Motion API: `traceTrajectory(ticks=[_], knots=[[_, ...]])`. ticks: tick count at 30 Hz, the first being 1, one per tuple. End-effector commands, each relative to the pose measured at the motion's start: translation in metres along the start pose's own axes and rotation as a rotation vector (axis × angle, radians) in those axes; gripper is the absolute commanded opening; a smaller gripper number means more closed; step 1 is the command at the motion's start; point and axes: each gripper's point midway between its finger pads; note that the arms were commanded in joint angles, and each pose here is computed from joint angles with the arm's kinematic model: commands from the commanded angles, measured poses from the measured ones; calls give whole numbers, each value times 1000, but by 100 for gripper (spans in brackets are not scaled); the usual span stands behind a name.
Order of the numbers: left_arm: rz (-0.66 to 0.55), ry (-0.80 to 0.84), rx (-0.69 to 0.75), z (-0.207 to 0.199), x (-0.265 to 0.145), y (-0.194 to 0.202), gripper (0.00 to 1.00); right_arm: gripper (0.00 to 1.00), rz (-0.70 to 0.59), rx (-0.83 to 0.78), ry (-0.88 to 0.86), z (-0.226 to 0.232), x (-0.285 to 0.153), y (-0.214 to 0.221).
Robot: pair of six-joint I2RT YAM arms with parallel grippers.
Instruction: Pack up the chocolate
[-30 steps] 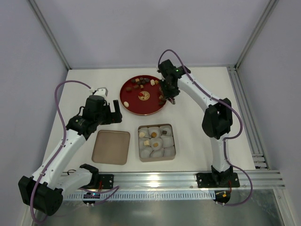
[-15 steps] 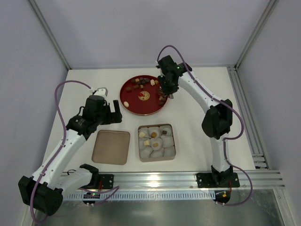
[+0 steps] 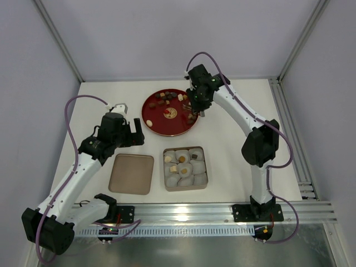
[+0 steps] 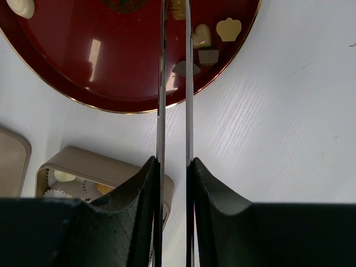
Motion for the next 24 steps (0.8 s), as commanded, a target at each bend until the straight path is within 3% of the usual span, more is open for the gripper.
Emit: traceTrajectory(ticks=[1,14,24], knots=[[-46,13,-12,-2,-6,-15,100,30,-118,14,-83,15,-52,-12],[-50,18,-13,-3,-8,-16,100,30,-149,21,-133,11,-108,57],[-53,10,-11,-2,-8,-16,100,30,-131,26,-182,5,-151,151]])
Point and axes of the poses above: each gripper's point midway between its finger pads, its own x axis out along the fingers, its own z axis along the line the jaws close on, y = z × x, and after that the axes turned 12 degrees about x, right-handed
